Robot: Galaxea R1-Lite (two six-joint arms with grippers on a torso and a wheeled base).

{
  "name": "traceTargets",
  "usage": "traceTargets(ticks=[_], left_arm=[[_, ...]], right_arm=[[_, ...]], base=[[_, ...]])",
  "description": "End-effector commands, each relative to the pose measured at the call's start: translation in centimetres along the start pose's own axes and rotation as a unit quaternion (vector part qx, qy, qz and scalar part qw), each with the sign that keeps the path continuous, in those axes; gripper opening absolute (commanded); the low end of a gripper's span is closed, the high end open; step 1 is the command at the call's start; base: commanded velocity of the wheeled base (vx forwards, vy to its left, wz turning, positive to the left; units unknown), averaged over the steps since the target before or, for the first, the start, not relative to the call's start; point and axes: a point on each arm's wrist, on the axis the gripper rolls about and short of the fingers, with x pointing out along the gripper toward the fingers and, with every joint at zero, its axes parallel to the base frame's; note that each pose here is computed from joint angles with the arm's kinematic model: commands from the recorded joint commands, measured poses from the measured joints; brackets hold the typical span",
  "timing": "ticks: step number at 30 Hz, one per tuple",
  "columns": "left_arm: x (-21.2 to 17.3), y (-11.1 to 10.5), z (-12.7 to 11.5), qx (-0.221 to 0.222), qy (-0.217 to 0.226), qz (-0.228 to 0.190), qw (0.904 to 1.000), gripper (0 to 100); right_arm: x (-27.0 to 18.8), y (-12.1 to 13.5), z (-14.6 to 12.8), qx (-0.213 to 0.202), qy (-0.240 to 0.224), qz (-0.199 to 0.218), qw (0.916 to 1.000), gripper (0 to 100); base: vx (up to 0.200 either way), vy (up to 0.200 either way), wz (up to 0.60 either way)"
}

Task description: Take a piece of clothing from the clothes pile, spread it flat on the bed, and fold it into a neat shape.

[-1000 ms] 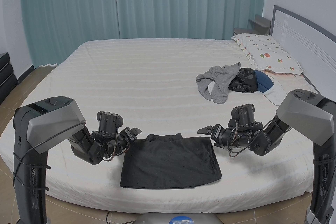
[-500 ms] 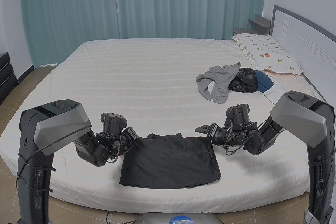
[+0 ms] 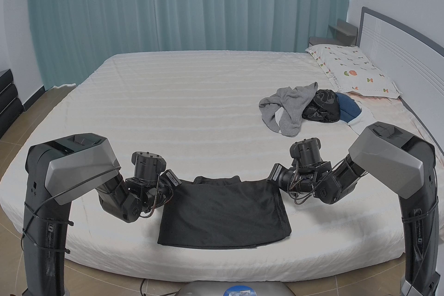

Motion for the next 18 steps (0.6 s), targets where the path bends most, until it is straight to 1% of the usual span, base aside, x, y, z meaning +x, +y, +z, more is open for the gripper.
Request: traceTargets(ticks=[1,4,13,14,18], left_arm=[[-0.19,0.41,-0.14,0.000,0.004,0.007,1.0000,0],[-0.27,0.59,-0.11,0.000,0.003,0.011,0.9999,0],[-0.28,0.60,-0.18,0.000,0.003,0.013,0.9999,0],[-0.31,0.59,-0.09,-0.002,0.001,0.012,0.9999,100],[-0.44,0.55,0.11,-0.005,0.001,0.011,0.9999,100]], right_arm=[[-0.25,-0.20,0.47,0.004,-0.008,-0.003,1.0000,0],[-0.27,-0.39,0.70,0.006,-0.014,-0.008,0.9999,0],[-0.27,-0.65,0.54,0.005,-0.010,-0.012,0.9999,0],[-0.26,-0.60,0.49,0.005,-0.009,-0.011,0.9999,100],[-0.37,-0.52,0.27,0.005,-0.009,-0.008,0.9999,100]], base=[[0.000,0.000,0.00],[0.000,0.000,0.00],[0.000,0.000,0.00],[0.000,0.000,0.00],[0.000,0.000,0.00]])
